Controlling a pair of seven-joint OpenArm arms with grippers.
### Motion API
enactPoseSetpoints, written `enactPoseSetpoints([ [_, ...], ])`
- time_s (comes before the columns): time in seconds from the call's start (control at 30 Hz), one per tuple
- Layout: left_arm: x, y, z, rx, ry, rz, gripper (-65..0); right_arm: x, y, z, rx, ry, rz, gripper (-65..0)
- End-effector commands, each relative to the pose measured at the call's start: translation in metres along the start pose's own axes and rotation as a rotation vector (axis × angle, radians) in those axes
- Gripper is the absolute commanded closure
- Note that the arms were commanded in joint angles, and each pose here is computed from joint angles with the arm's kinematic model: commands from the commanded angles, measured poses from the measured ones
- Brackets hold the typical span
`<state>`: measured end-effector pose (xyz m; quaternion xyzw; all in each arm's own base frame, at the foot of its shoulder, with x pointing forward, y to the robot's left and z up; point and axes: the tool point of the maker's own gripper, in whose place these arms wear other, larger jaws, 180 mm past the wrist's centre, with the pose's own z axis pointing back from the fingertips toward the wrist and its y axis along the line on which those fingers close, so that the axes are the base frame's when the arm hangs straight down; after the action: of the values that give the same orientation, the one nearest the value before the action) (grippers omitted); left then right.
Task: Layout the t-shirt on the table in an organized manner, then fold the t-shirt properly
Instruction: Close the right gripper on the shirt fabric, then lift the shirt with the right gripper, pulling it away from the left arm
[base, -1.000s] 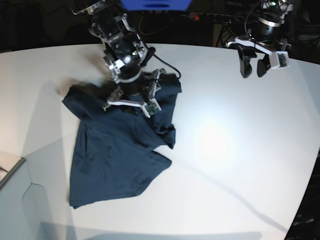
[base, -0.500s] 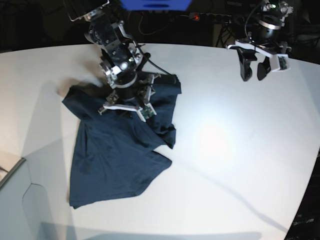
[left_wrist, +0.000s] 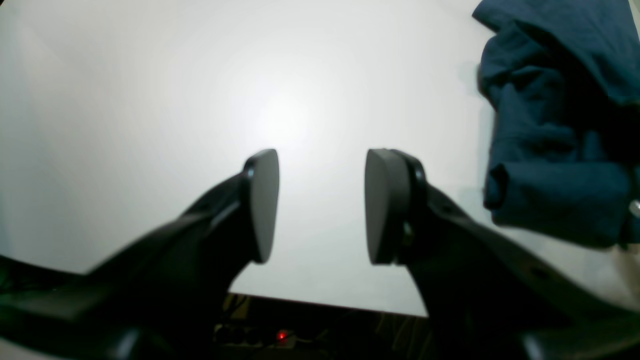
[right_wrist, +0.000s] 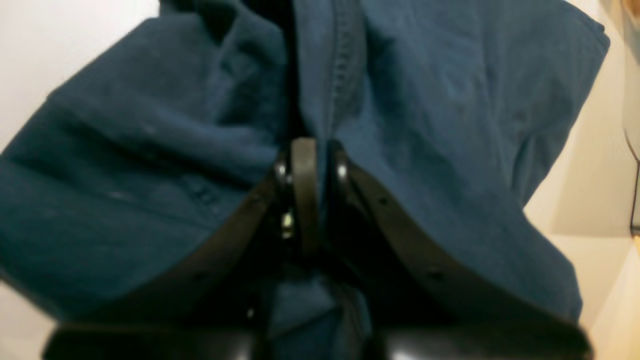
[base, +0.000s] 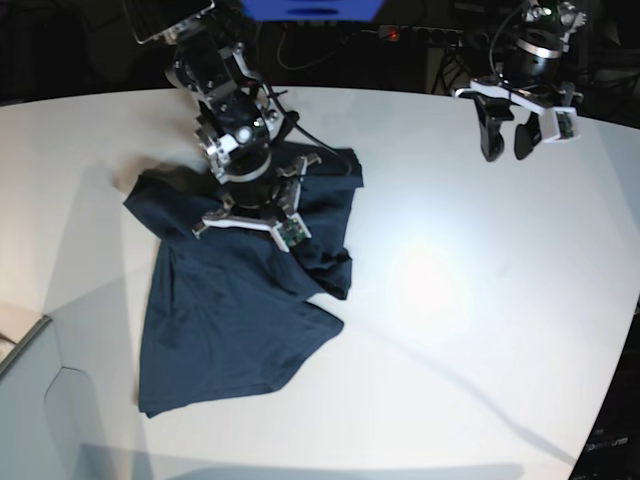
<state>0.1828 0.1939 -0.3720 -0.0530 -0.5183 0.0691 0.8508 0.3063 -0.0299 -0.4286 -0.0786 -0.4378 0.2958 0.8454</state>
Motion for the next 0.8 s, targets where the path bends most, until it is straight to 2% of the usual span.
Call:
enactPoseSetpoints([
  [0.0,0.009,0.0,0.003,-0.004,-0.032,-0.009,-27.1,0.017,-0.007,0.001,-0.018,-0.048,-0.003,0.0],
  [0.13,0.008,0.0,0.003,-0.004,-0.031,-0.009,-27.1,0.028,-0.023,0.007,-0.057,-0.083,-0.027,0.0],
  [0.23,0.009,0.0,0.004,-0.005,-0.032,-0.009,-27.1,0.047,-0.046,0.02,-0.112,-0.145,-0.062,0.0],
  [0.5,0.01,-0.001,0.004,-0.006,-0.035,-0.009,-27.1,0.105,-0.13,0.076,-0.323,-0.346,-0.134,0.0],
  [0.63,0.012,-0.001,0.003,-0.007,-0.039,-0.009,-27.1,0.132,-0.146,0.104,-0.369,-0.445,-0.145,0.0],
  [0.77,0.014,-0.002,0.002,-0.01,-0.049,-0.008,-27.1,0.147,-0.152,0.116,-0.388,-0.499,-0.154,0.0],
])
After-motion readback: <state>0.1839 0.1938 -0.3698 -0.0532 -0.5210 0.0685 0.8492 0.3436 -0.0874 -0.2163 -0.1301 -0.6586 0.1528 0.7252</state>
